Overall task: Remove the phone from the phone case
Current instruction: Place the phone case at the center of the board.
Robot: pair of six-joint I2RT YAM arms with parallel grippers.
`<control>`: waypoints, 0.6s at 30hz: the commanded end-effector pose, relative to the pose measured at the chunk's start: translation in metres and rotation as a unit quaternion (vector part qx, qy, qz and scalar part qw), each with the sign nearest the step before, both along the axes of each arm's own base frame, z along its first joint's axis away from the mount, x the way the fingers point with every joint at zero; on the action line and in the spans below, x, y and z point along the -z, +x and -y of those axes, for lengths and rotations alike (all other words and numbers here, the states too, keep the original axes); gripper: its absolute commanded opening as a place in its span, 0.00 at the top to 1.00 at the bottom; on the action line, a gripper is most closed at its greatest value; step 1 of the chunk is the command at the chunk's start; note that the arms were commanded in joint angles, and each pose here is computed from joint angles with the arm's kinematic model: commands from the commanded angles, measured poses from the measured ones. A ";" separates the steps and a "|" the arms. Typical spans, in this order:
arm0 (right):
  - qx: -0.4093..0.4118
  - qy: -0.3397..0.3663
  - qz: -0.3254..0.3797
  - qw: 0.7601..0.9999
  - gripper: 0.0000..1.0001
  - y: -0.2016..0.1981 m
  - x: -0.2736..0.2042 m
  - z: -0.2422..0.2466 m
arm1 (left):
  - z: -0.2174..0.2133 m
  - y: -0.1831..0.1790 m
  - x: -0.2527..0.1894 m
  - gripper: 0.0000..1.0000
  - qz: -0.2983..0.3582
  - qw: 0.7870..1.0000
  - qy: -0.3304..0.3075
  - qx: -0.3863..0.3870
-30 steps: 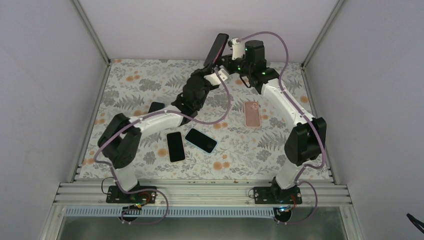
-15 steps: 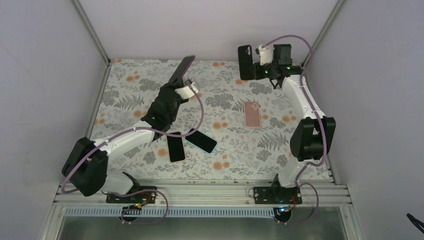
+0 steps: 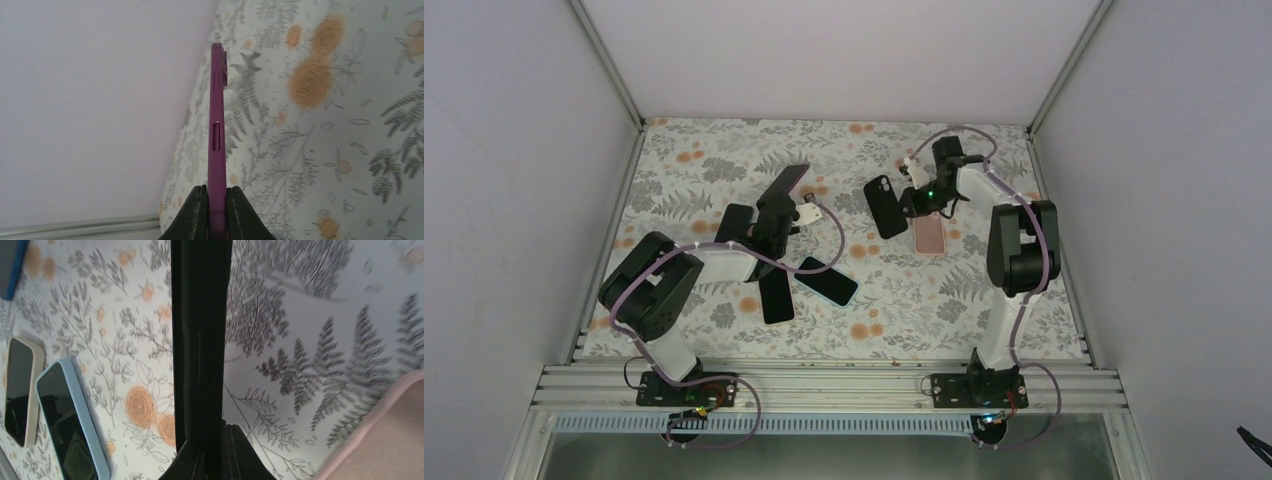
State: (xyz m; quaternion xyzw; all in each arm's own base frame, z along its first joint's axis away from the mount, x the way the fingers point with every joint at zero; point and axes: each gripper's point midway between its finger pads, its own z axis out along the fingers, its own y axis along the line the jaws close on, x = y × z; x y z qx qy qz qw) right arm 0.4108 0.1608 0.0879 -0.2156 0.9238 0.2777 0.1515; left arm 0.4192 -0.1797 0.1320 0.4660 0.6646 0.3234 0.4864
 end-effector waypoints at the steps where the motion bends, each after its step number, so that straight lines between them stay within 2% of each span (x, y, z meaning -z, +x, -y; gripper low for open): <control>1: -0.019 -0.001 -0.020 1.000 0.97 -0.013 0.022 -0.005 | 0.016 -0.004 0.007 0.97 -0.015 0.999 -0.019 0.032; 4: -0.010 -0.030 -0.016 0.999 0.97 -0.010 0.033 0.003 | 0.025 -0.020 0.029 0.91 -0.068 0.995 -0.019 0.076; 13: 0.000 -0.094 -0.003 0.996 0.94 0.000 0.044 0.022 | 0.035 -0.042 0.071 0.90 -0.174 0.978 0.006 0.116; 18: -0.005 -0.112 0.009 0.994 0.82 -0.002 0.037 0.027 | 0.043 -0.064 0.089 0.50 -0.223 0.964 0.015 0.147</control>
